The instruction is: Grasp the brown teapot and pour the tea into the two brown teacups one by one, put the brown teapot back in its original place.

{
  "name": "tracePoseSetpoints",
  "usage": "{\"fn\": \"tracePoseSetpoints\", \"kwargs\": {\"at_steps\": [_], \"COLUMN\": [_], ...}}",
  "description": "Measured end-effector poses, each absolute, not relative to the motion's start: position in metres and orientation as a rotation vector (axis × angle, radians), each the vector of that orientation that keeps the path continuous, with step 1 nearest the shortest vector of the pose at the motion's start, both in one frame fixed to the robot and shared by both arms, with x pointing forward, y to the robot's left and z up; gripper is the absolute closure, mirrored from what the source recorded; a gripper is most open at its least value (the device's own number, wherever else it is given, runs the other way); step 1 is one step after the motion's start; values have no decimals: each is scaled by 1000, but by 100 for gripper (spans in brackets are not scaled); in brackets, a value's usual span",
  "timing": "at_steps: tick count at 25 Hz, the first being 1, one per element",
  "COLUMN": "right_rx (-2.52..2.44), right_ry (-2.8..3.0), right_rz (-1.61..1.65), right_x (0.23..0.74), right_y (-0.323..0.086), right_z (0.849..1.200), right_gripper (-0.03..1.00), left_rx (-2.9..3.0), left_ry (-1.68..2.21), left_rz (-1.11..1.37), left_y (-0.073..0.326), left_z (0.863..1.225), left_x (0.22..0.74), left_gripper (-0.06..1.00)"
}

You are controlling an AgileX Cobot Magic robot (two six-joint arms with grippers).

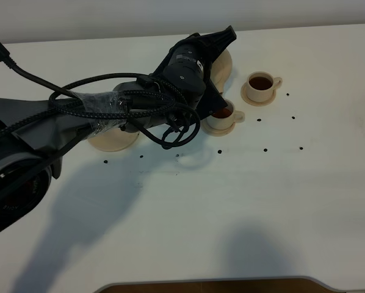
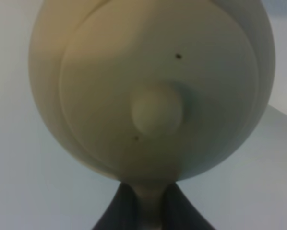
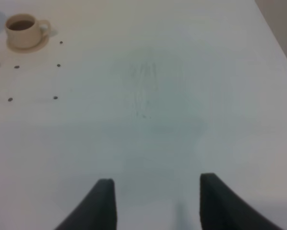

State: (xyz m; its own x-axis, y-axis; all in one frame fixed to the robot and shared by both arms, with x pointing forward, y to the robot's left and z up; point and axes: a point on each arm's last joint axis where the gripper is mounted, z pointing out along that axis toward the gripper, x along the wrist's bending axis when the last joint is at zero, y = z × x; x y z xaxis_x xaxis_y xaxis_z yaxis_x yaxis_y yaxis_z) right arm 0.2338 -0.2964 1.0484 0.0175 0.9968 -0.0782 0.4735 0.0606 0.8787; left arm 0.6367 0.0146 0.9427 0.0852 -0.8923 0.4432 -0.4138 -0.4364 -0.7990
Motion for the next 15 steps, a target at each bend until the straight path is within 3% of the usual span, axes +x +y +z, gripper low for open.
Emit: {"fn": "tracePoseSetpoints", "kwargs": {"at_steps": [15], "right_rx": [1519], "right_ry": [1564], "right_rz": [854], "right_x": [234], "right_y": [-296], "right_z": [1048], "right_gripper": [57], "left_rx": [-1865], "left_ry": [1318], "left_rz": [-1320], "left_y": [13], "left_z": [943], "left_x": [636], "left_gripper": [82]}}
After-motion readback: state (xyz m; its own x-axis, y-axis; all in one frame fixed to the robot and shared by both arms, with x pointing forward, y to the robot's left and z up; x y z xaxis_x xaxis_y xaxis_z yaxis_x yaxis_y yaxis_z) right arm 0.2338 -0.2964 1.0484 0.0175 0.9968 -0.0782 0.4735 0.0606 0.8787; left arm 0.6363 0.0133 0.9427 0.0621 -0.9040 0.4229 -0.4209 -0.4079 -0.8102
